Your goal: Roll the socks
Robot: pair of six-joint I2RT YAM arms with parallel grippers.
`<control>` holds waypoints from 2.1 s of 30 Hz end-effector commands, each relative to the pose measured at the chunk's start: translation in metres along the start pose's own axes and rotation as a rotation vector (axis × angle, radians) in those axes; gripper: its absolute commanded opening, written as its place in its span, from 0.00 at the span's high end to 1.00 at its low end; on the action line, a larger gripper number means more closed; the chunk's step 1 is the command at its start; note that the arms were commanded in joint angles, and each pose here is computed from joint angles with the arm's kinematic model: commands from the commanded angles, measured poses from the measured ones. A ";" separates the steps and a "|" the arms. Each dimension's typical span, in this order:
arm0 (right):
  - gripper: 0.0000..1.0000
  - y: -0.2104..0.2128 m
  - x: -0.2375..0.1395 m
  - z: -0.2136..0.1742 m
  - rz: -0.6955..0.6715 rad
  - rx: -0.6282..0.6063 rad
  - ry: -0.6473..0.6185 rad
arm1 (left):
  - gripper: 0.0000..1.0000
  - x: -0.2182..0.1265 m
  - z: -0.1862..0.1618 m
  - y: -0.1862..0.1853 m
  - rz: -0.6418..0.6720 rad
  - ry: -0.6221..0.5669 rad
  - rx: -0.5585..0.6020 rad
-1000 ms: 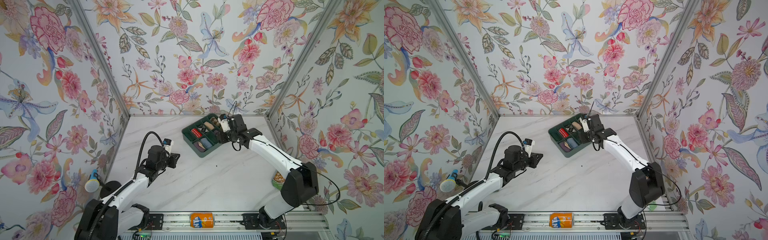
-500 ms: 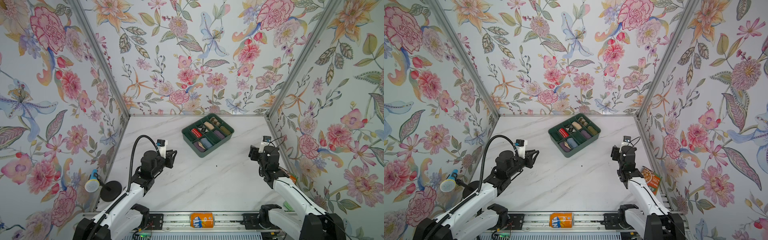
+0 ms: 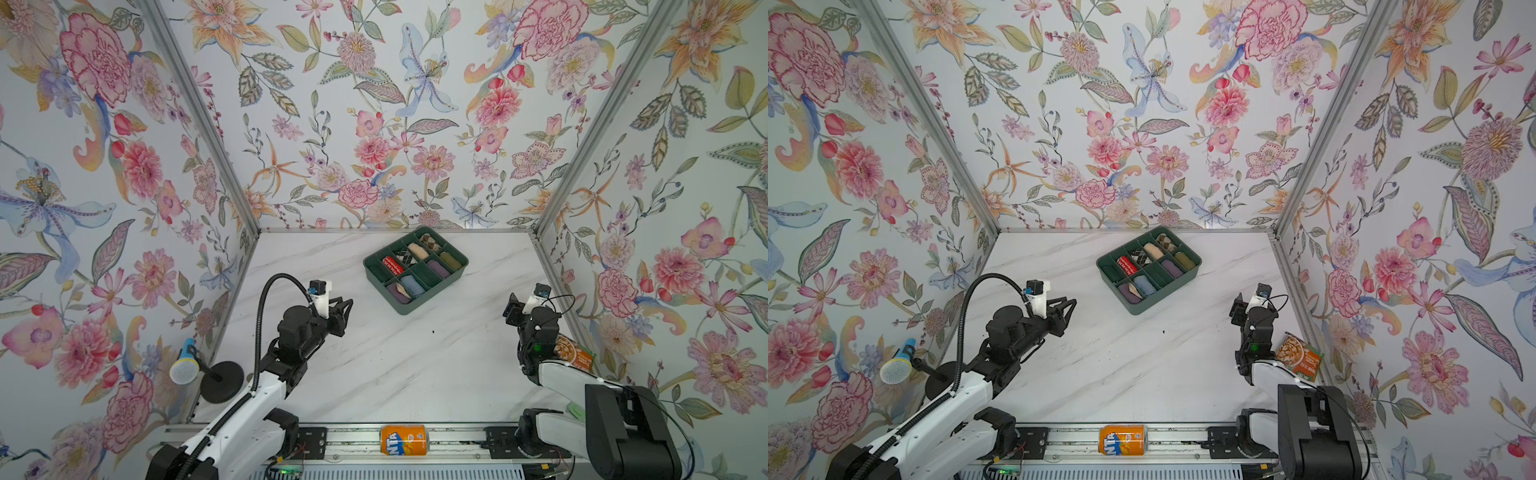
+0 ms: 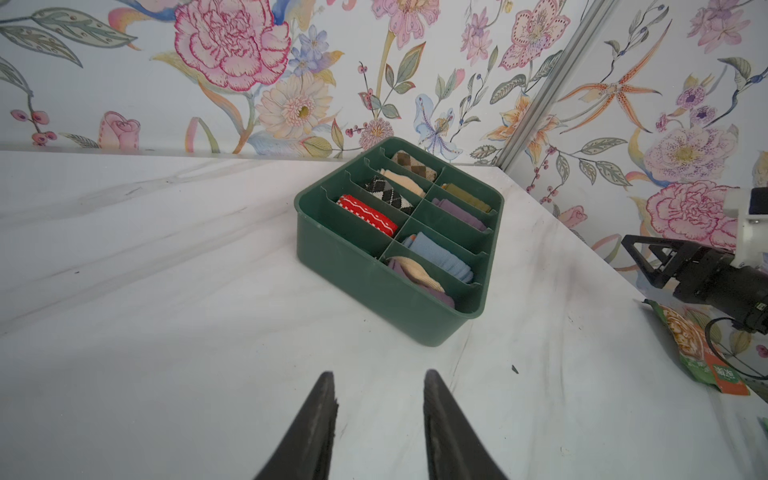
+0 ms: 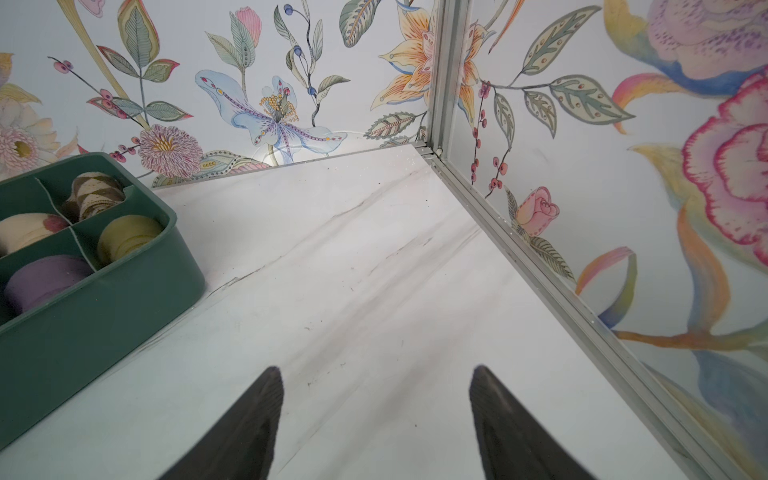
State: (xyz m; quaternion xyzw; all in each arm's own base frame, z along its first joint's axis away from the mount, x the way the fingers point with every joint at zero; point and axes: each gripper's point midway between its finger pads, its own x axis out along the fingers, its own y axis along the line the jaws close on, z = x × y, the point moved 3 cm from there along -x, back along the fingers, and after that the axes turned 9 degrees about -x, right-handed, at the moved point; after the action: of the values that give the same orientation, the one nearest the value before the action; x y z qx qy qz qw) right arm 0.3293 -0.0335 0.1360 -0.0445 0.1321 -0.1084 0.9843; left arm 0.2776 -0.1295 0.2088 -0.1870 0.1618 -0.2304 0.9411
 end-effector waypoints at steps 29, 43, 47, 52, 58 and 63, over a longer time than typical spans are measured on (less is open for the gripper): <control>0.01 0.030 0.024 -0.013 0.083 -0.112 -0.047 | 0.01 -0.063 0.055 0.151 0.788 -0.458 0.191; 0.01 0.030 0.024 -0.012 0.083 -0.112 -0.047 | 0.01 -0.037 0.007 0.168 0.666 -0.443 0.313; 0.01 0.030 0.024 -0.012 0.083 -0.112 -0.047 | 0.01 -0.039 0.001 0.168 0.665 -0.438 0.314; 0.01 0.030 0.024 -0.012 0.083 -0.112 -0.048 | 0.01 -0.001 0.003 0.179 0.713 -0.293 0.344; 0.01 0.030 0.024 -0.012 0.083 -0.112 -0.047 | 0.01 -0.003 0.006 0.174 0.709 -0.319 0.363; 0.01 0.030 0.024 -0.012 0.083 -0.112 -0.048 | 0.01 -0.002 0.005 0.169 0.697 -0.319 0.382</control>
State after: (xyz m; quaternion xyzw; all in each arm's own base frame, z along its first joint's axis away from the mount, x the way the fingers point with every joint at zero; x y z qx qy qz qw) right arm 0.3489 -0.0115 0.1049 -0.0924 0.1356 -0.0588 0.9847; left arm 0.3435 0.0134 0.1382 0.0126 0.0281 0.1046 0.9940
